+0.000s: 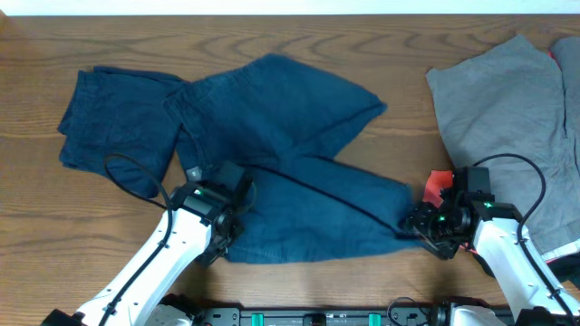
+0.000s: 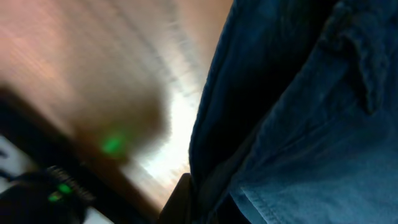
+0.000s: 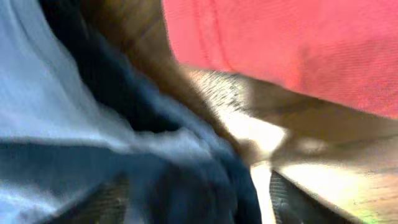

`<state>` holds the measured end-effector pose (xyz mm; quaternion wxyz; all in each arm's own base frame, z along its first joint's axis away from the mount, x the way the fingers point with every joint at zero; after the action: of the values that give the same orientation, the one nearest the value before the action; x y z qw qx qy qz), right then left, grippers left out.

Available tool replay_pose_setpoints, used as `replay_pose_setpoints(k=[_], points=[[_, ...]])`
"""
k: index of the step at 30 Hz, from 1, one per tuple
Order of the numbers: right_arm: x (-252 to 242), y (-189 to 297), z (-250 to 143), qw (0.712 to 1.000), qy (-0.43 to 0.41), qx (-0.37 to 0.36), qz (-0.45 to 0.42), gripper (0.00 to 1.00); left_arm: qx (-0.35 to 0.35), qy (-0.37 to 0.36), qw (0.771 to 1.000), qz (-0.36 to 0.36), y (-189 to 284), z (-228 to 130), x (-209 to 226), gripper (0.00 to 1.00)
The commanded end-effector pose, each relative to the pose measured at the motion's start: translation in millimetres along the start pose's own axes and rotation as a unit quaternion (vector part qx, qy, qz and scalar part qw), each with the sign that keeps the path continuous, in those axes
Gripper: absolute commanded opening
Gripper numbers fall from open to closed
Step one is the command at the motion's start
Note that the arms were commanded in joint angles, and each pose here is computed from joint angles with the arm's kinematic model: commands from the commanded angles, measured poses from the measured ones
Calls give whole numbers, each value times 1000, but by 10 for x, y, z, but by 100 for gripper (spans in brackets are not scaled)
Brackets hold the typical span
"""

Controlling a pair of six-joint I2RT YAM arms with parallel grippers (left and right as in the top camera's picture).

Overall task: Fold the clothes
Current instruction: 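Grasp the shorts' right leg hem with the right gripper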

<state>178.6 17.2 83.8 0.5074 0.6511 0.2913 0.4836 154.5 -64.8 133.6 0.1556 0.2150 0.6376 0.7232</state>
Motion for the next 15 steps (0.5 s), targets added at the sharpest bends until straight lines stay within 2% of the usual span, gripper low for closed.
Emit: replay_pose_setpoints(k=[1, 3, 4, 6, 8, 9, 11, 15], points=[[15, -17, 6, 1000, -10, -2, 0, 28, -7, -13, 1000, 18, -19, 19, 65, 6], [41, -17, 21, 1000, -7, -5, 12, 5, 7, -26, 1000, 15, -17, -6, 62, 6], [57, -16, 28, 1000, -6, -6, 19, 1, 12, -26, 999, 15, -17, -16, 61, 6], [86, -15, 30, 999, -4, -4, 34, 2, 14, -26, 999, 13, -17, -19, 57, 6], [100, -14, 15, 999, 3, 2, 42, 13, 8, -26, 1000, 10, -18, -8, 44, 6], [106, -13, -3, 999, 7, 8, 47, 22, 6, -25, 1000, 6, -18, -4, 32, 6], [90, -12, -63, 999, 1, 26, 44, 32, 5, -25, 1000, -1, -18, -2, 6, 6], [14, -5, -190, 998, -23, 61, 13, 37, 4, -24, 1000, -11, -18, 0, -24, 6]])
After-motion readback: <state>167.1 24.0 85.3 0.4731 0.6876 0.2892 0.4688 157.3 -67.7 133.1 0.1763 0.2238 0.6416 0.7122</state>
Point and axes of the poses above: each gripper's point midway between its finger pads, its own y axis back along the fingers, its own x axis along the line the jaws close on, z = x × y, the point moved 8 cm from there along y, back along the fingers, and after that the axes turned 15 degrees about y, right-handed, at the moved point
